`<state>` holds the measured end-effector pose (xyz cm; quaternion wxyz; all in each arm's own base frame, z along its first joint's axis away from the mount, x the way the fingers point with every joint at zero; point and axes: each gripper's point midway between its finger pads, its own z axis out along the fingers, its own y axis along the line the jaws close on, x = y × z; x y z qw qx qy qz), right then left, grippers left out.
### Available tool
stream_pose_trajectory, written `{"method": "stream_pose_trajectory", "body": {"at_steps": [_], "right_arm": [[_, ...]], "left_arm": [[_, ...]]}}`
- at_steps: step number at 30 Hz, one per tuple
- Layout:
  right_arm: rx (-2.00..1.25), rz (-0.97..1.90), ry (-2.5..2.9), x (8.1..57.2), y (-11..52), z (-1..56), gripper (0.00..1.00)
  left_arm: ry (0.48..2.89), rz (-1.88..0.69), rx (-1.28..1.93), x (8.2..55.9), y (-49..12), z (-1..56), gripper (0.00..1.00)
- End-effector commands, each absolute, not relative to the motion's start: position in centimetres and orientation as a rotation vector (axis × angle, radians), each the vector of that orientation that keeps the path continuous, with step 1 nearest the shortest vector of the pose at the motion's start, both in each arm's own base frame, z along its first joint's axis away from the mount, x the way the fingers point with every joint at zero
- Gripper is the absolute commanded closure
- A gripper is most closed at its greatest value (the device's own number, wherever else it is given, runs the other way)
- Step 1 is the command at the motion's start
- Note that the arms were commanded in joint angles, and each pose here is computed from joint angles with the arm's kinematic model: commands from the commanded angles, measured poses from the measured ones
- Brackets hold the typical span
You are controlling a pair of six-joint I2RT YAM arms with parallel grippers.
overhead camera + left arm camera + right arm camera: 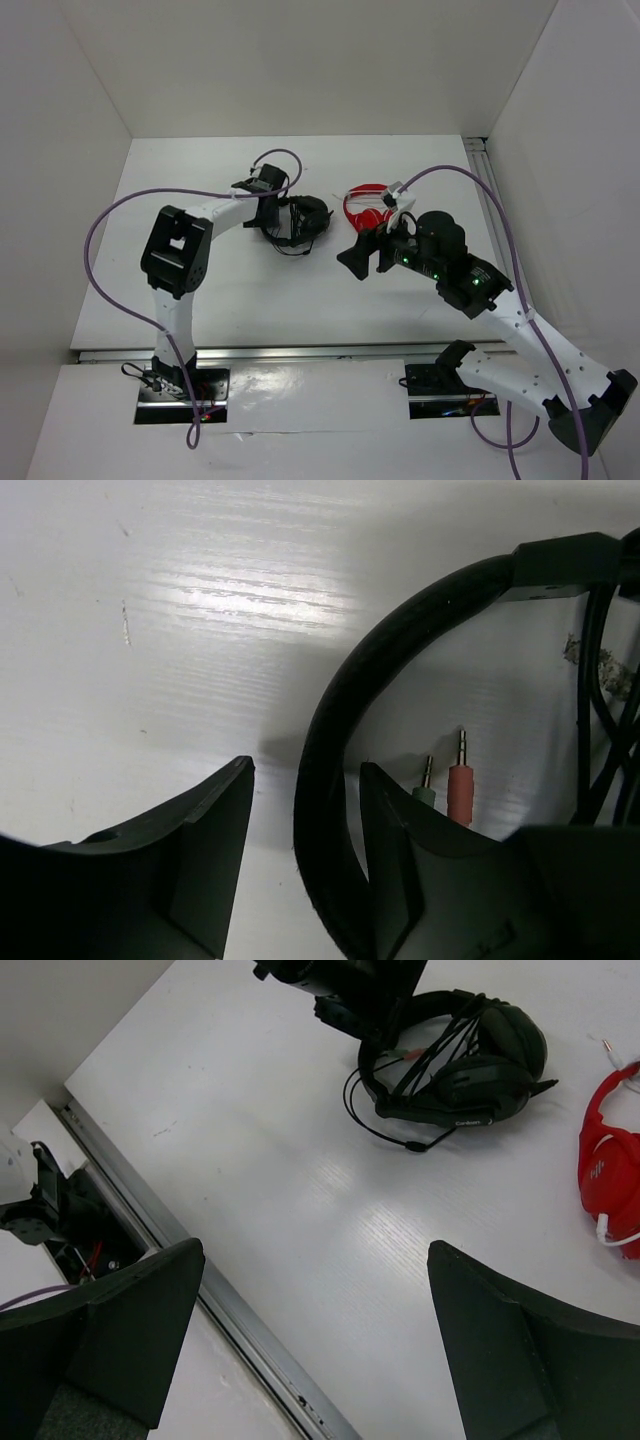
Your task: Wrap the headphones
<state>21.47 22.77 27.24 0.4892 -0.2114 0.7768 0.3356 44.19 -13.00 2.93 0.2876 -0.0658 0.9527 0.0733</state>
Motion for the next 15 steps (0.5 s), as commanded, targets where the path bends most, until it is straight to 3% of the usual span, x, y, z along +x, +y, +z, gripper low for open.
{"method": "stream_pose_trajectory", "body": {"at_steps": [1,11,15], "right_arm": [[-0.521,0.851,1.836,21.2,23.3,29.2,0.00],[-0.486,0.820,1.828,21.6,23.4,30.6,0.00],[-0.383,0.733,1.833,22.0,21.3,31.7,0.00]], "left_arm": [[2.449,0.122,-0.240,44.5,-13.2,8.0,0.40],[2.153,-0.165,-0.245,44.2,-14.2,22.0,0.35],[2.108,-0.278,-0.270,39.3,-13.5,27.7,0.23]]}}
